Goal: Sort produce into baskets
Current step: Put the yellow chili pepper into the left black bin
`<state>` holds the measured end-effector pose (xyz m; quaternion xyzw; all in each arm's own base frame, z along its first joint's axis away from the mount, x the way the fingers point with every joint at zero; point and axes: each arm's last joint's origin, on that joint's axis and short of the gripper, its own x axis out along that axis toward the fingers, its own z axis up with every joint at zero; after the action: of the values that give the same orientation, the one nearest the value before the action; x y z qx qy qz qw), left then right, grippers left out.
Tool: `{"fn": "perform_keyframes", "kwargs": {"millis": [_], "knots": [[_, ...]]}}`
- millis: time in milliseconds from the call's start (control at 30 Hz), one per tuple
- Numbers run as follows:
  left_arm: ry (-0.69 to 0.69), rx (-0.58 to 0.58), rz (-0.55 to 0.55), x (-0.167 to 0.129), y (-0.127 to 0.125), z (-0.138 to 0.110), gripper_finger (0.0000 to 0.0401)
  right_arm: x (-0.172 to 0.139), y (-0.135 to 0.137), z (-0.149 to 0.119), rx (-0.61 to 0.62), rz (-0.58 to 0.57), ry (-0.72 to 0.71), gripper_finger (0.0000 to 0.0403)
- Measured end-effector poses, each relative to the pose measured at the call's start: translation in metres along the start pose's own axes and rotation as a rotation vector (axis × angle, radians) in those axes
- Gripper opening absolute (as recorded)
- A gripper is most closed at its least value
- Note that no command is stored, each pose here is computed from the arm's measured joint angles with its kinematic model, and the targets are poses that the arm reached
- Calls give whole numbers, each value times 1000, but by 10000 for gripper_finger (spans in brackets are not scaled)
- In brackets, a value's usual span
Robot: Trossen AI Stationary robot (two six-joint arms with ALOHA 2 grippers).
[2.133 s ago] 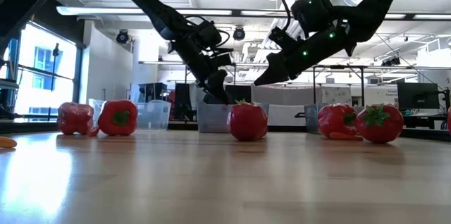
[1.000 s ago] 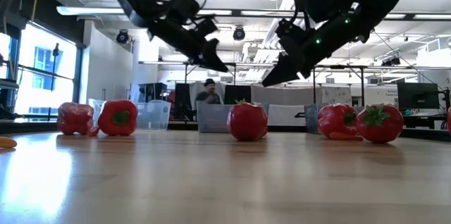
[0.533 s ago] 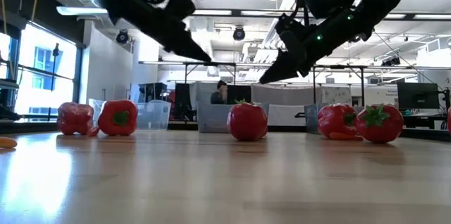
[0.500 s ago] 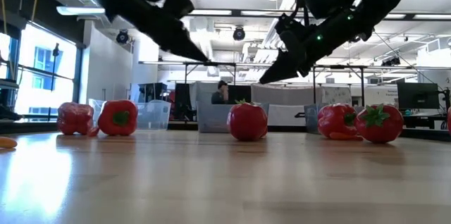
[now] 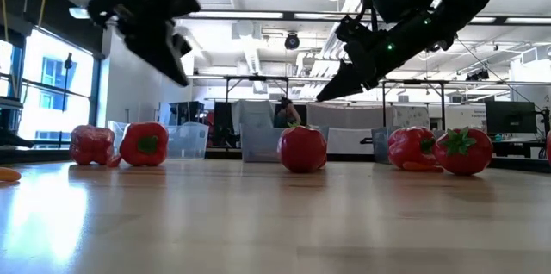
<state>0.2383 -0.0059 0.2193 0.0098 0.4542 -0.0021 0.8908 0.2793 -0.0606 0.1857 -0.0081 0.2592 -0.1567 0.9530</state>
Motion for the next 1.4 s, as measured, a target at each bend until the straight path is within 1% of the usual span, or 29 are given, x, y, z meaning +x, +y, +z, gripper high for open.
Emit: {"fn": "perform_keyframes", "kwargs": {"millis": [167, 300, 433, 533, 667, 867, 1000, 1133, 1400], "knots": [[156, -179, -43, 2, -21, -14, 54, 0, 0, 0, -9, 0, 0, 0], [233, -305, -106, 0, -38, -21, 95, 0, 0, 0, -19, 0, -3, 0], [300, -412, -140, -3, -51, -26, 131, 0, 0, 0, -30, 0, -3, 0], [352, -458, -163, -5, -59, -31, 141, 0, 0, 0, -45, -1, -3, 0], [404, -541, -129, -1, -65, -35, 141, 0, 0, 0, -73, -1, -3, 0], [542, -563, -89, 16, -72, -44, 141, 0, -1, 3, -81, -5, -32, 0], [627, -571, -94, 26, -75, -49, 141, 0, -1, 3, -90, -6, -35, 0], [669, -590, -80, 35, -77, -52, 141, 0, -1, 4, -98, -7, -39, 0], [715, -586, -49, 46, -80, -57, 140, 0, -1, 4, -98, -8, -39, 0]]}}
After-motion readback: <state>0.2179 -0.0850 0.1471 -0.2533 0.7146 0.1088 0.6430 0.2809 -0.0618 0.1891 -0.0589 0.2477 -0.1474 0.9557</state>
